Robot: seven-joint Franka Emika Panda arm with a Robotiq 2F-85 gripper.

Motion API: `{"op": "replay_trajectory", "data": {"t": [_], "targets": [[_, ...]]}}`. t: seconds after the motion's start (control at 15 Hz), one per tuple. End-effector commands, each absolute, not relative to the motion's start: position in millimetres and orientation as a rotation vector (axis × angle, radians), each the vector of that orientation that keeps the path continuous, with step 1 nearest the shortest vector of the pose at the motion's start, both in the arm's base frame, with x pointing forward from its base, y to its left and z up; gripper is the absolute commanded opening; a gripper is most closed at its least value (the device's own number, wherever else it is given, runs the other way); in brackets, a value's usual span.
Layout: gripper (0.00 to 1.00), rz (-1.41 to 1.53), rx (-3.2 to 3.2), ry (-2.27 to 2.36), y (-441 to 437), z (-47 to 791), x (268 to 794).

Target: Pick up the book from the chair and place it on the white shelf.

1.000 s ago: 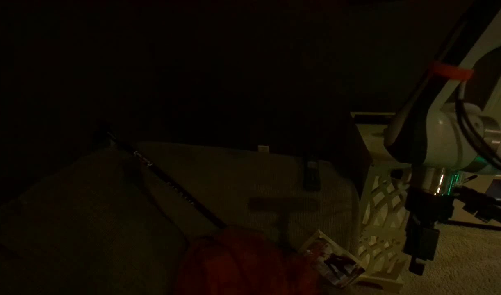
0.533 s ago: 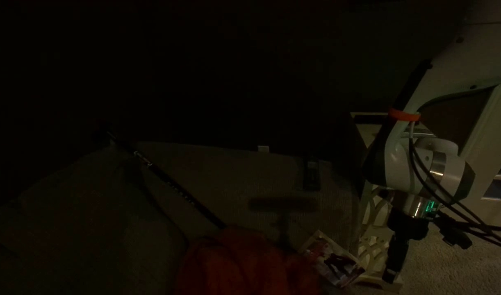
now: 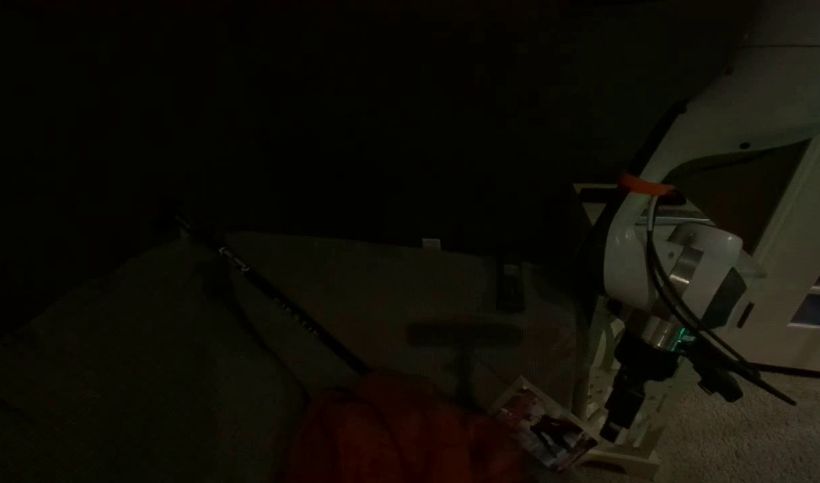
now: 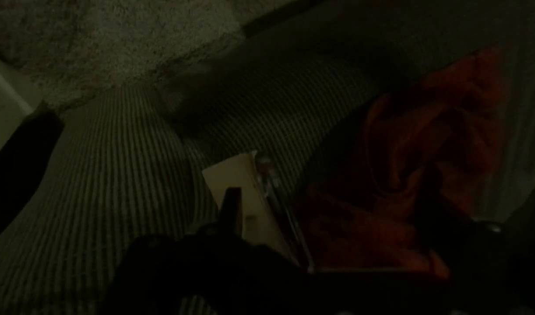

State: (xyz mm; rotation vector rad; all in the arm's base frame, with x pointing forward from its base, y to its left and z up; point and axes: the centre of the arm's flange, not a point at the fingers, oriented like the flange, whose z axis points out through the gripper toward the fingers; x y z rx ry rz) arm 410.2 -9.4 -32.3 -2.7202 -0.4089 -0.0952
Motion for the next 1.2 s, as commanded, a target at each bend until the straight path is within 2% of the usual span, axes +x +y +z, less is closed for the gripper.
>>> {"op": "replay_trajectory", "data": {"t": [0.0,1.0,1.07,1.13], "targets": [[1.00,-0.206,-2.734,-0.399,-7,-65,415],[1.00,-0.325,-2.722,-0.364,8,-139,432],[0.75,-0.341,-2.718,-0.371,10,-139,433],[0.74,-0.352,-2.715,-0.377,12,-137,432]]}}
